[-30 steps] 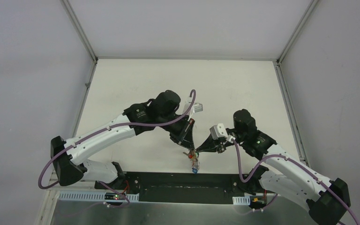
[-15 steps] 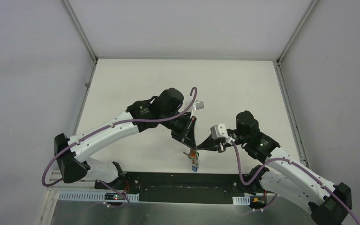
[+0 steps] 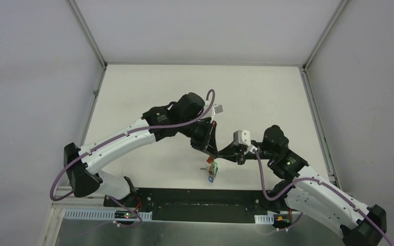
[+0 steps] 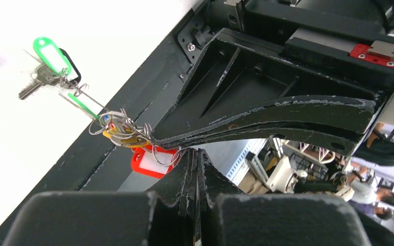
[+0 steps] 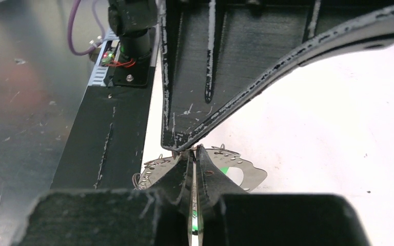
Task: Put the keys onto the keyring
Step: Insert the key onto the keyring.
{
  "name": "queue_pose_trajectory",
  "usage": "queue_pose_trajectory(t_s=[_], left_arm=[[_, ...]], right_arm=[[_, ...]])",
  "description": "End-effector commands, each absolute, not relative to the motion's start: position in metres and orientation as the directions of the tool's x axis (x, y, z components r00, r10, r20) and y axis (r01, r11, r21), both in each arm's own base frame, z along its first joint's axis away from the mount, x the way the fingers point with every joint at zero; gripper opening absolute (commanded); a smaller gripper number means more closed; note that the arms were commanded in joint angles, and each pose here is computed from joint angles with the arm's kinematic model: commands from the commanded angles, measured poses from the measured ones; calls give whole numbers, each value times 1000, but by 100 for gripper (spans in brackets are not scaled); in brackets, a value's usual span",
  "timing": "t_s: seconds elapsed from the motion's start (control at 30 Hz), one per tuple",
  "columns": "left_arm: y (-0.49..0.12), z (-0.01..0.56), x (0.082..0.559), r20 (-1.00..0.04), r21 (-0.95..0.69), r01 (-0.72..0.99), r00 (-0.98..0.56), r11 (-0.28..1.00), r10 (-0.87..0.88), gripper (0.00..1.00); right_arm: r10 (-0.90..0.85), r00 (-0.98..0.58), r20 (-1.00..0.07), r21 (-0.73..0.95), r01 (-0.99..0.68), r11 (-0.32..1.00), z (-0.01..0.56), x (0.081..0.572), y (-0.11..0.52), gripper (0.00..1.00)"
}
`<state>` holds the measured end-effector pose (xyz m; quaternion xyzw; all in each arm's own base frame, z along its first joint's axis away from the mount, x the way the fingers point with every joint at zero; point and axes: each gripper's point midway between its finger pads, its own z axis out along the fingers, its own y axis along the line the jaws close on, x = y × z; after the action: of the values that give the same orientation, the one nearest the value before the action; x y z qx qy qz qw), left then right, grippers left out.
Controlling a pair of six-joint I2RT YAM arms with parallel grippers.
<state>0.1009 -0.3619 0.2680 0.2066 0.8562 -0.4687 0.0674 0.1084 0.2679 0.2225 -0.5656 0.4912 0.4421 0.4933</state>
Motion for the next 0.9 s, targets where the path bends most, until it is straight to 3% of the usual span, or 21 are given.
queue_pose_trajectory(t_s=[0.0, 0.43, 0.87], left_arm=[[-373, 303, 96, -325, -812, 403, -913, 422, 246, 0], [-377, 346, 123, -470, -776, 474, -875, 416, 120, 0], [-365, 405, 139, -645, -685, 606, -763, 405, 50, 25]], right_arm=[[4, 186, -983, -182, -966, 183, 264, 143, 269, 0], [96, 223, -970, -191, -945, 264, 291, 154, 268, 0], [206, 316, -926, -237, -912, 334, 337, 159, 263, 0]])
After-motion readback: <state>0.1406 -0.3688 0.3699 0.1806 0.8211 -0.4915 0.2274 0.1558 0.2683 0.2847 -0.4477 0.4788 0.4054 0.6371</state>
